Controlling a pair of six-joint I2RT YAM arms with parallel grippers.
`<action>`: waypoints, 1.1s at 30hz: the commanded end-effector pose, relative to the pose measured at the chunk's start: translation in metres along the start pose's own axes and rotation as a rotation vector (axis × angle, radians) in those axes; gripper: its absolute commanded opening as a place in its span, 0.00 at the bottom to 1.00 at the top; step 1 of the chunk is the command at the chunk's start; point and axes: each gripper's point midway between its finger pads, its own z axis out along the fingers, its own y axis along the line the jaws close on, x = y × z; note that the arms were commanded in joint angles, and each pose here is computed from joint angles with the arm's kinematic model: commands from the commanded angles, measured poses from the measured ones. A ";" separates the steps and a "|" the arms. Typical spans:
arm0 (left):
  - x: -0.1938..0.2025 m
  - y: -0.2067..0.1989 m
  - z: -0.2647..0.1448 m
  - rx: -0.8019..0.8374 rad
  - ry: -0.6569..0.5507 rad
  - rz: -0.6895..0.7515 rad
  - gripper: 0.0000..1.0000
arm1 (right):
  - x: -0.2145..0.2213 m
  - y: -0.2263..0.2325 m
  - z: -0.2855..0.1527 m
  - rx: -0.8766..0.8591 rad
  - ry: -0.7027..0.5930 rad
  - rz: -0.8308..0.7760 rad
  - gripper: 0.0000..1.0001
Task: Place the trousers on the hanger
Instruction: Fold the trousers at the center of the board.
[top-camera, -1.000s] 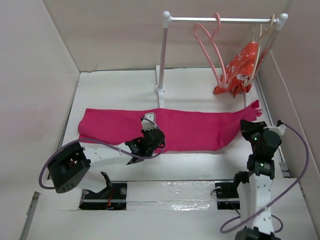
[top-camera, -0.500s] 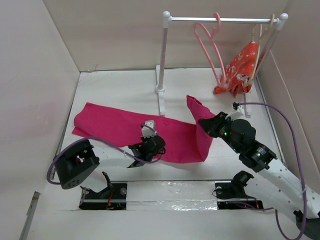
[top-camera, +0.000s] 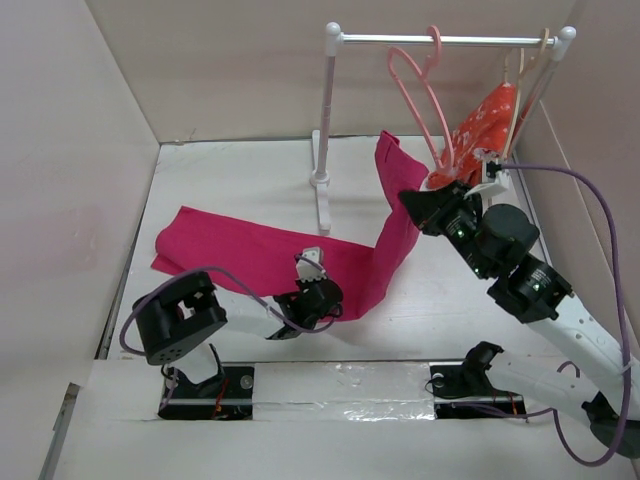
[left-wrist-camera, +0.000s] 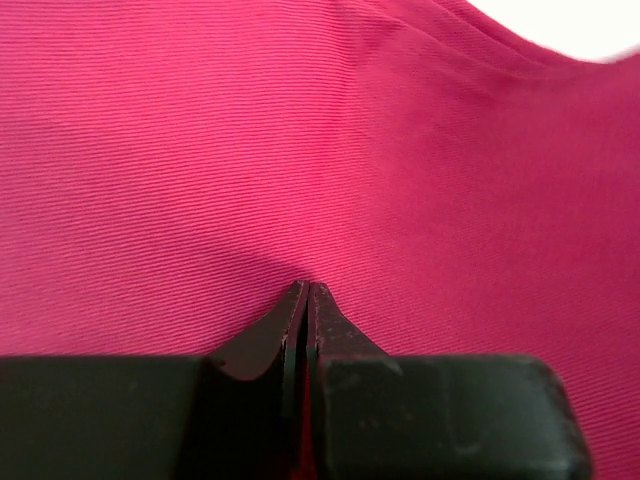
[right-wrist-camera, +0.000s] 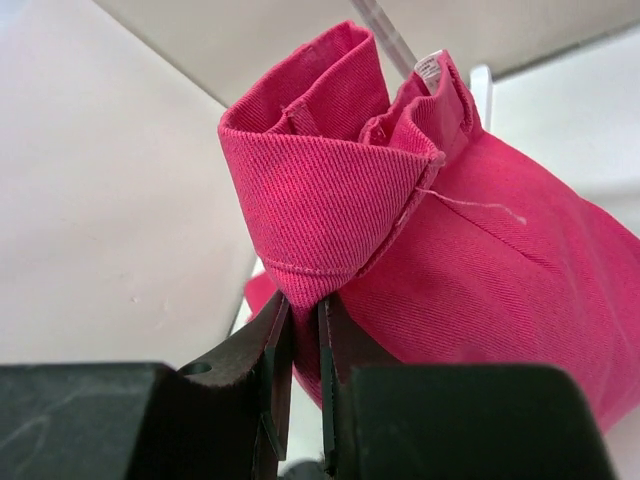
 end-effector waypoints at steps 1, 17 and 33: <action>0.035 -0.028 0.002 0.062 0.113 0.025 0.00 | -0.055 0.050 -0.007 -0.145 -0.128 0.026 0.00; -0.013 -0.105 -0.002 0.202 0.019 -0.054 0.28 | -0.050 0.080 0.013 -0.215 -0.059 -0.031 0.00; -0.274 0.036 -0.166 0.220 -0.504 -0.320 0.38 | 0.082 0.105 0.110 -0.175 0.143 -0.072 0.00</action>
